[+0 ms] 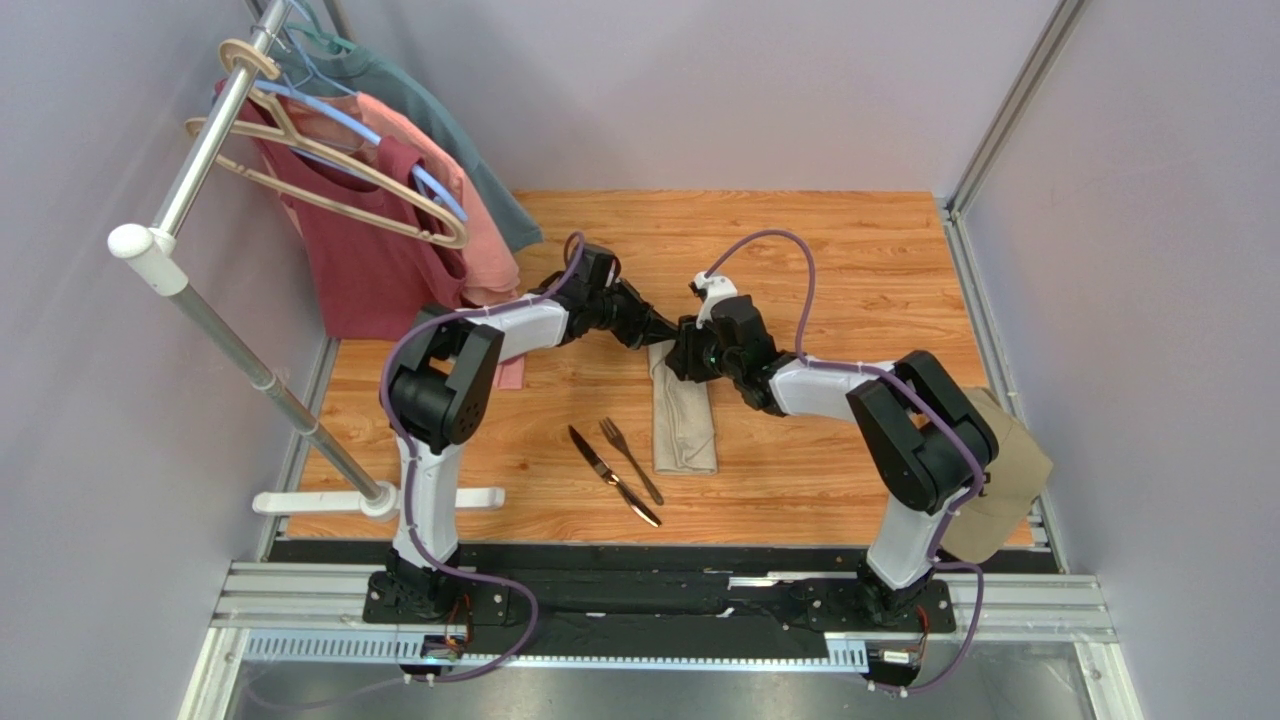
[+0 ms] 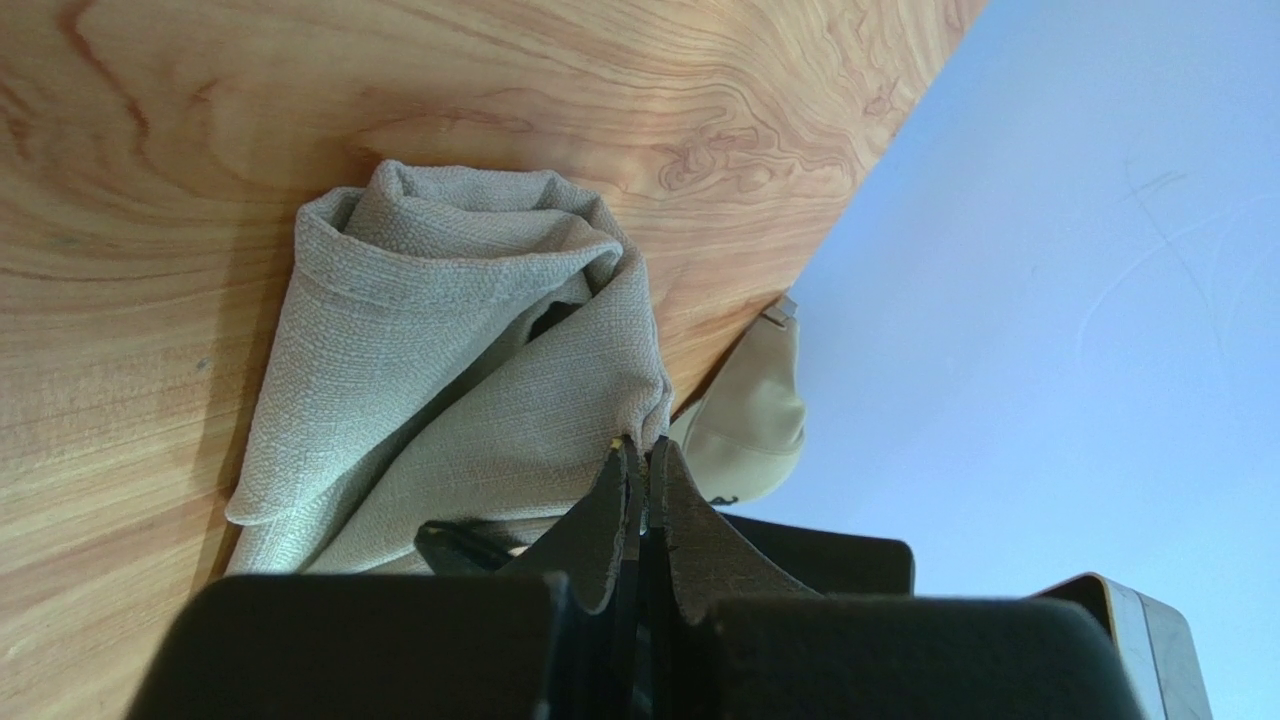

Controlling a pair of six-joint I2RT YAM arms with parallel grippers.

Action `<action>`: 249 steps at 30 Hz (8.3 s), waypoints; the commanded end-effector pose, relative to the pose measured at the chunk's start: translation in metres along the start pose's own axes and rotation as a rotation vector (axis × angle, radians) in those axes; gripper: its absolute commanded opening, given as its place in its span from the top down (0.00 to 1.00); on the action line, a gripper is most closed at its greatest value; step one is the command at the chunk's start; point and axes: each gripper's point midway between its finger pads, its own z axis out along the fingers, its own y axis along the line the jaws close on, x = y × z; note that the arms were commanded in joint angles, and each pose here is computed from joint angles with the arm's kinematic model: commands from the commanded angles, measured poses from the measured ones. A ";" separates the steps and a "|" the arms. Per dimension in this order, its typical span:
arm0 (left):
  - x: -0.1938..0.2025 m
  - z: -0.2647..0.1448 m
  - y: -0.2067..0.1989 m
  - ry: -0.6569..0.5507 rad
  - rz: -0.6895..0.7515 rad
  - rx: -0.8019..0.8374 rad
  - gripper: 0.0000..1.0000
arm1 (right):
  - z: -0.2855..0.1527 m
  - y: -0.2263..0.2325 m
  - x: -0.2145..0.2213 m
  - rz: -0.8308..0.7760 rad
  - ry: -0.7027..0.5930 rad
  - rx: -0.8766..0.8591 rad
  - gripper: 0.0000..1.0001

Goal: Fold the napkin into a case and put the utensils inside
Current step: Pick up the top corner of the smaller rectangle folded napkin from the center of the board, then grasp the top corner of the smaller rectangle folded napkin from the folded napkin.

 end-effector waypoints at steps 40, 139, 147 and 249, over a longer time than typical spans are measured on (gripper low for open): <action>0.001 -0.052 -0.002 -0.135 0.661 -0.015 0.59 | -0.022 0.006 -0.011 -0.090 0.262 -0.087 1.00; -0.027 -0.017 -0.010 0.077 0.043 -0.018 1.00 | -0.005 0.020 -0.062 -0.339 -0.193 0.061 0.58; -0.026 -0.021 -0.012 0.078 0.040 -0.024 1.00 | 0.002 0.006 -0.048 -0.360 -0.178 0.134 0.60; 0.004 -0.008 0.032 -0.305 1.071 -0.379 0.73 | -0.023 -0.002 -0.012 -0.023 0.203 0.007 1.00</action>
